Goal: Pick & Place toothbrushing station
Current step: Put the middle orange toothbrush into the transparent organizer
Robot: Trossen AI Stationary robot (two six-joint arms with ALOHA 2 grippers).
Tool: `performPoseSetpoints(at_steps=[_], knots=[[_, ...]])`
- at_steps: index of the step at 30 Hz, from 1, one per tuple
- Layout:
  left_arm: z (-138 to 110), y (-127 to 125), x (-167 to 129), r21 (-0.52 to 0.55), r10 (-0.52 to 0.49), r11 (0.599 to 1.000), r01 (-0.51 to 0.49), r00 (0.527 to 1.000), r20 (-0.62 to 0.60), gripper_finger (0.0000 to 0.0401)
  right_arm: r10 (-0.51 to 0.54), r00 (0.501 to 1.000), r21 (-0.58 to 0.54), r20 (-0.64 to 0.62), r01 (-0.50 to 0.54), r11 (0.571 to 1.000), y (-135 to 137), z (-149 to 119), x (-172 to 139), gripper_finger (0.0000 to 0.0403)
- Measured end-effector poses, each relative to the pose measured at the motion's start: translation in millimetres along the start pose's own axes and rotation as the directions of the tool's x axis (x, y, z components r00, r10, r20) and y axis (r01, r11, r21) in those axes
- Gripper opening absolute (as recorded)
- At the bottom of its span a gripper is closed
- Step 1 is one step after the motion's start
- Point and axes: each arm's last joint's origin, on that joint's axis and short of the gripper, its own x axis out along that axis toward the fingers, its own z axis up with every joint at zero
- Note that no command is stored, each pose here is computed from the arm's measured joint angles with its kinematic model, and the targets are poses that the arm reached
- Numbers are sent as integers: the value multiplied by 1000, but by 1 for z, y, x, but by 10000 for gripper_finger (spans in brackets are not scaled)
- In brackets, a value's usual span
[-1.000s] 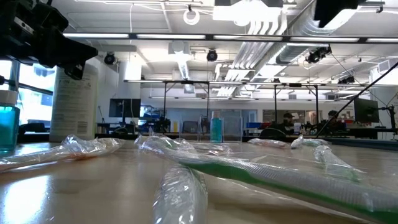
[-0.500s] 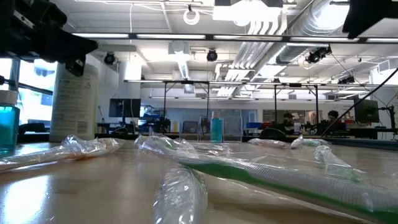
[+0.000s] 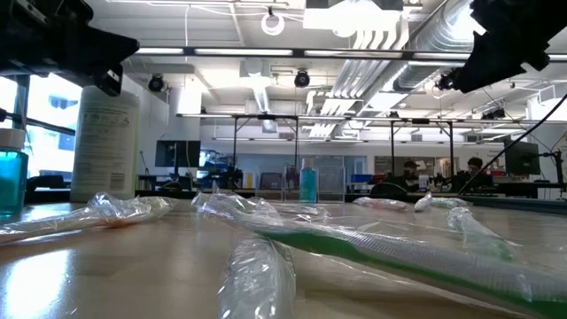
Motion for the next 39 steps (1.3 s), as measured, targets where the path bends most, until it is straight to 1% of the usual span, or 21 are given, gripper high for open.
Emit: performPoseSetpoints(at_steps=[2, 4, 6, 12, 16, 19, 24, 27, 29, 31, 32, 39], knots=[[1, 0, 2, 0, -1, 1000, 1, 1000, 3, 13, -14, 999, 2, 48, 13, 1000, 0, 1, 0, 136], [1, 0, 4, 0, -8, 1000, 8, 1000, 6, 28, -16, 997, 8, 77, 16, 1000, 0, 2, 0, 136], [2, 0, 6, 1, -12, 1000, 12, 1000, 13, 53, -20, 996, 8, 91, 20, 1000, 0, 3, 0, 136], [6, -1, 11, 2, -17, 1000, 17, 999, 50, 146, -28, 993, -20, 116, 31, 999, 0, 3, 0, 136], [9, -1, 14, 17, -21, 1000, 19, 997, 80, 182, -43, 986, -52, 164, 52, 997, 0, 5, 0, 136], [8, -1, 17, 36, -20, 999, 17, 997, 78, 190, -50, 982, -97, 185, 68, 993, -1, 5, 0, 136], [10, -1, 23, 38, -20, 999, 17, 997, 79, 191, -74, 968, -126, 240, 106, 986, -3, 7, -1, 136], [17, -2, 30, 36, -15, 999, 14, 999, 44, 191, -106, 944, -179, 313, 168, 969, -7, 8, -2, 136], [24, -2, 36, 35, -11, 999, 11, 1000, 13, 191, -126, 912, -193, 389, 215, 957, -9, 8, -1, 136], [31, -3, 43, 34, -5, 999, 6, 999, -33, 191, -145, 867, -185, 477, 260, 948, -11, 6, -1, 136], [35, -3, 46, 40, -2, 999, 4, 999, -54, 191, -149, 852, -167, 503, 264, 950, -12, 6, 0, 136], [59, -5, 74, 58, 38, 998, -28, 980, -195, 191, -198, 843, -94, 500, 280, 955, -17, 1, 9, 136]])
